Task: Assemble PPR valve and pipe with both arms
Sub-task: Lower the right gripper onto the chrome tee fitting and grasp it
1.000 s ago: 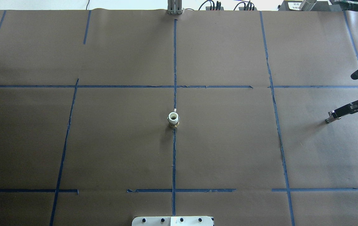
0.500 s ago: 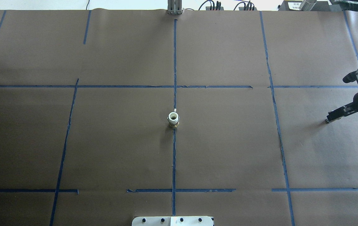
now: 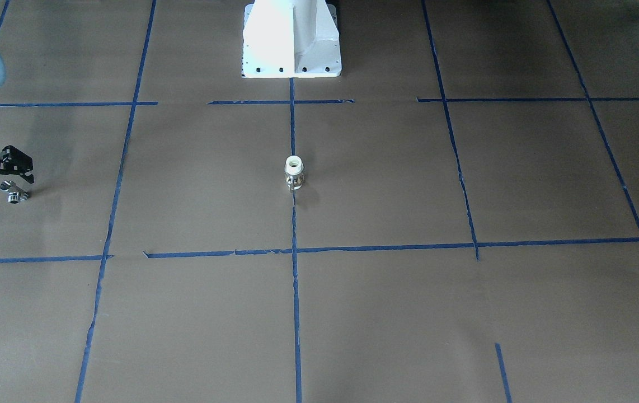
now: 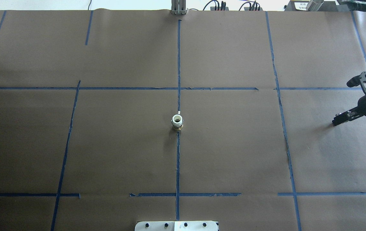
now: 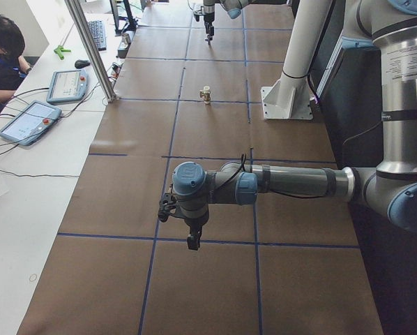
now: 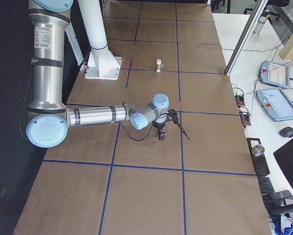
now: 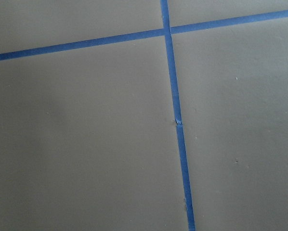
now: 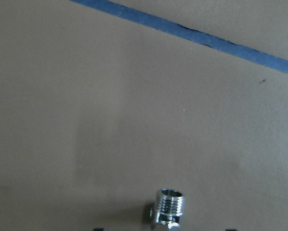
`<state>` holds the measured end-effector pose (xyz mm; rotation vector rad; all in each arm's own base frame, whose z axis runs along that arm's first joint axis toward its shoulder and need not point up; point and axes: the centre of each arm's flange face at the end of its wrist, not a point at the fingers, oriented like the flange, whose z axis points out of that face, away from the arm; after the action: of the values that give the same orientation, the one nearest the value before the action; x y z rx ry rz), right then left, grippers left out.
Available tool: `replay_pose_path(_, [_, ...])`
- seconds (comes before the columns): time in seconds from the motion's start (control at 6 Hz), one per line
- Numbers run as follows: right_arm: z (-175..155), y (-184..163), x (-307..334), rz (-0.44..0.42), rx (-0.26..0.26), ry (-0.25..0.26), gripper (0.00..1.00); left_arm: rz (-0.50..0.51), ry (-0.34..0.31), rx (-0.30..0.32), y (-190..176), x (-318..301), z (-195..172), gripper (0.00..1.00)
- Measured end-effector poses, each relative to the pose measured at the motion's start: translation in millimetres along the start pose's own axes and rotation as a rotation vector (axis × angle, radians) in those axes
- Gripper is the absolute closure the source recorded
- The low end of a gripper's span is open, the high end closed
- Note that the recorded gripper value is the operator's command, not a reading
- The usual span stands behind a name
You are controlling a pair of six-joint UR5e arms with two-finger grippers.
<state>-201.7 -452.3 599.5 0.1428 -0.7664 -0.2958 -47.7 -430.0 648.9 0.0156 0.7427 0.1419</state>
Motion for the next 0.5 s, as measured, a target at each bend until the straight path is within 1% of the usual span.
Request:
replay_pose_path(0.17, [-1.0, -2.1, -1.3, -0.002, 0.004, 0.001, 0.96, 0.000, 0.000, 0.000, 0.0, 0.0, 0.0, 0.00])
replay_pose_path(0.33, [-2.7, -3.0, -1.9, -0.005, 0.008, 0.002, 1.00, 0.000, 0.000, 0.000, -0.1, 0.1, -0.1, 0.00])
replay_pose_path(0.5, [-6.9, -3.2, 0.3, -0.001, 0.016, 0.003, 1.00, 0.002, 0.000, 0.002, -0.5, 0.6, -0.7, 0.00])
